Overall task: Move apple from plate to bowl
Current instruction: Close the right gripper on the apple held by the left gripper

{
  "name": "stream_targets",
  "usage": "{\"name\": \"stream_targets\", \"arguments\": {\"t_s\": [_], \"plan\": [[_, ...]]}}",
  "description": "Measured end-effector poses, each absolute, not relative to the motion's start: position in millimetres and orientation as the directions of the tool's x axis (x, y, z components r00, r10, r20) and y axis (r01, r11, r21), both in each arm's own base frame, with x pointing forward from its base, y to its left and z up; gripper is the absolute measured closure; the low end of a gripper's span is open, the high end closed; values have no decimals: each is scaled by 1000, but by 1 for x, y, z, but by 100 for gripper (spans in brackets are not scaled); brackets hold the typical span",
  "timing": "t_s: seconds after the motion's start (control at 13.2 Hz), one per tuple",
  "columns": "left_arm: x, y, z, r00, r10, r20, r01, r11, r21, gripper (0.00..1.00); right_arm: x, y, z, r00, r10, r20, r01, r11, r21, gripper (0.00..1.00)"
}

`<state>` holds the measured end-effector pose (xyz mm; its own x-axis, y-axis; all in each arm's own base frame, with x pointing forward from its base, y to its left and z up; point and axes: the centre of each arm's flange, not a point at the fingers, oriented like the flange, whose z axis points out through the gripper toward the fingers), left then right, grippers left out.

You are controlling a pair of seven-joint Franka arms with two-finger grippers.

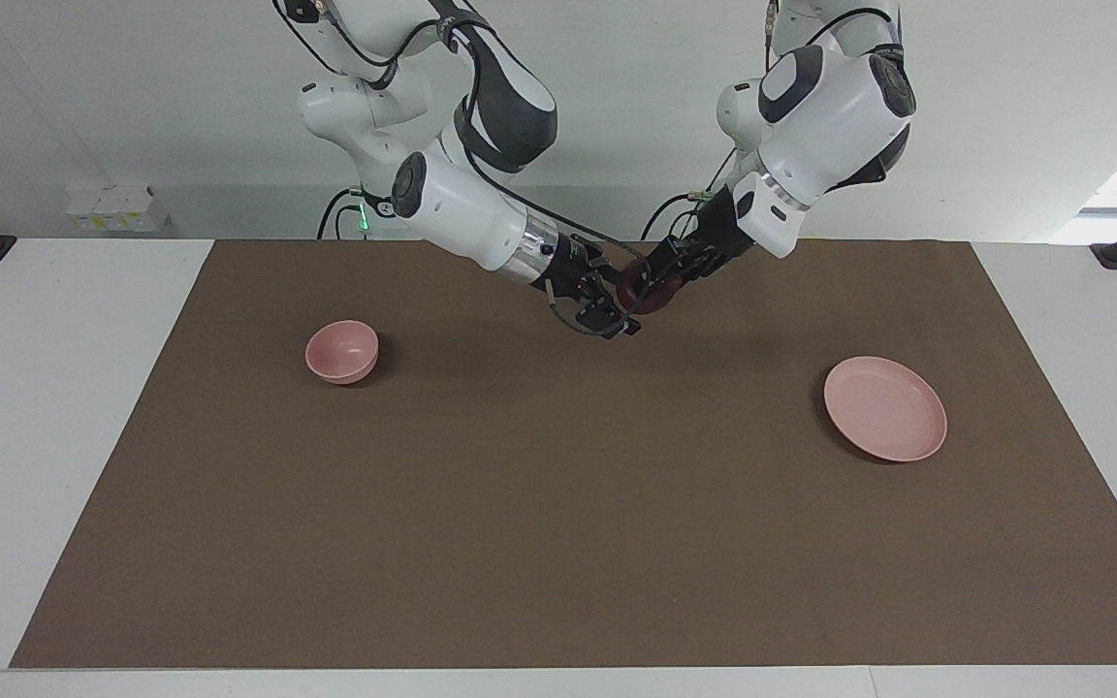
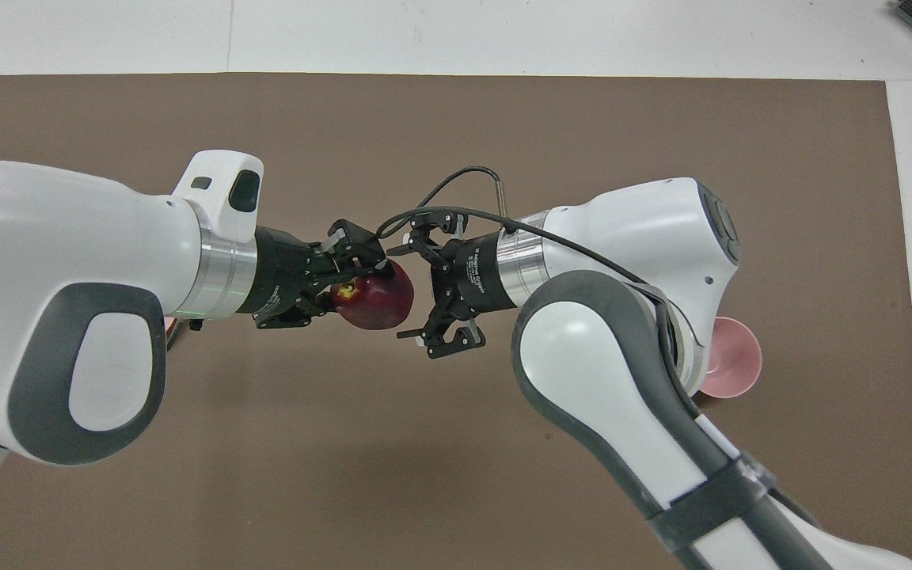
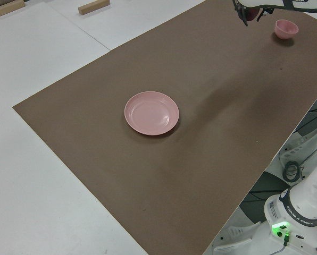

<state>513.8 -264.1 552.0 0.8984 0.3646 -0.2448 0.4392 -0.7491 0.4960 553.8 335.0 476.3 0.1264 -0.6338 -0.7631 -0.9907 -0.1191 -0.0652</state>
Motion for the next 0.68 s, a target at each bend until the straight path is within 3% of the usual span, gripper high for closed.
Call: {"name": "stream_targets", "arguments": {"t_s": [0.3, 0.45, 0.68], "plan": [[513, -265, 553, 899, 363, -244, 437, -750, 496, 34, 554, 336, 480, 134, -584, -801, -990, -116, -81, 0], [514, -263, 553, 899, 366, -242, 439, -749, 497, 34, 553, 338, 480, 143, -580, -802, -988, -132, -80, 21], [513, -263, 554, 899, 366, -240, 438, -749, 498, 34, 553, 339, 481, 154, -582, -798, -986, -139, -89, 24]]}}
